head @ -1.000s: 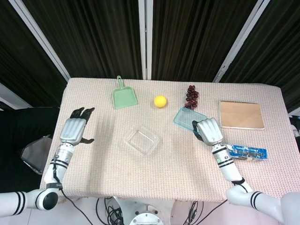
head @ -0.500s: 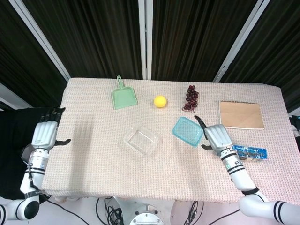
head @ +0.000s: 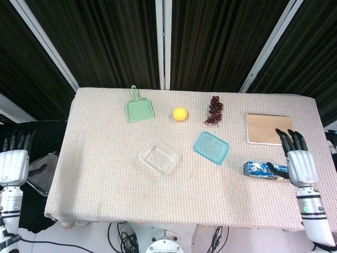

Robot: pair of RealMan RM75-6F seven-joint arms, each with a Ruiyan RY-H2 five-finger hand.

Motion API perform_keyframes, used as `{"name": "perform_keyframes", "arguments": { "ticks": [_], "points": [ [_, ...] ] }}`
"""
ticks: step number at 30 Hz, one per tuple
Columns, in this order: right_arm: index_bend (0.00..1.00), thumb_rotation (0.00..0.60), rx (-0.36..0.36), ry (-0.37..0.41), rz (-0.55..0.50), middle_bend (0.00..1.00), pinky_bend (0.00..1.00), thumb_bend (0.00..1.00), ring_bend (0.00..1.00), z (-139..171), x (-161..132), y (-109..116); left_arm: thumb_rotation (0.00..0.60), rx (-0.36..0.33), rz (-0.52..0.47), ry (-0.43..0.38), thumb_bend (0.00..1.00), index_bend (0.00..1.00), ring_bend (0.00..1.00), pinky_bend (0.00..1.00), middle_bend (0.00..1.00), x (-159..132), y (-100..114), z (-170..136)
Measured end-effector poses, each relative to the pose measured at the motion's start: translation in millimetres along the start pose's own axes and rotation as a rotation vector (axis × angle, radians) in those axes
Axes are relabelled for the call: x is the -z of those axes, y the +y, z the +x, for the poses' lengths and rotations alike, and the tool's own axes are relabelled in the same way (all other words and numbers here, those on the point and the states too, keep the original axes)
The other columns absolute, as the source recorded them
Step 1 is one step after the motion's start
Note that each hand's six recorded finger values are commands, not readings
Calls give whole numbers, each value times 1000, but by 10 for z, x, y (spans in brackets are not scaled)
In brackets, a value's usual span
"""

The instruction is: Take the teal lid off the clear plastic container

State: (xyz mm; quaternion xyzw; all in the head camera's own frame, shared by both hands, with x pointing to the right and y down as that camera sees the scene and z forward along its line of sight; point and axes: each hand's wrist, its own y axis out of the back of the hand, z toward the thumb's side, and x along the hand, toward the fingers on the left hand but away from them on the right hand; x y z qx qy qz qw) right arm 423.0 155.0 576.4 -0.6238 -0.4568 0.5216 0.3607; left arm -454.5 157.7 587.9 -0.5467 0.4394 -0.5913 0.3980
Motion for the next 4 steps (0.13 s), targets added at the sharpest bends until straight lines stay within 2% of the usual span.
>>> {"name": "perform_keyframes", "arguments": {
  "ticks": [4],
  "points": [
    [0, 600, 11, -21, -10, 0, 0, 125, 0, 296, 130, 94, 600, 5, -32, 12, 0, 73, 0, 0, 87, 77, -17, -295]
  ]
}}
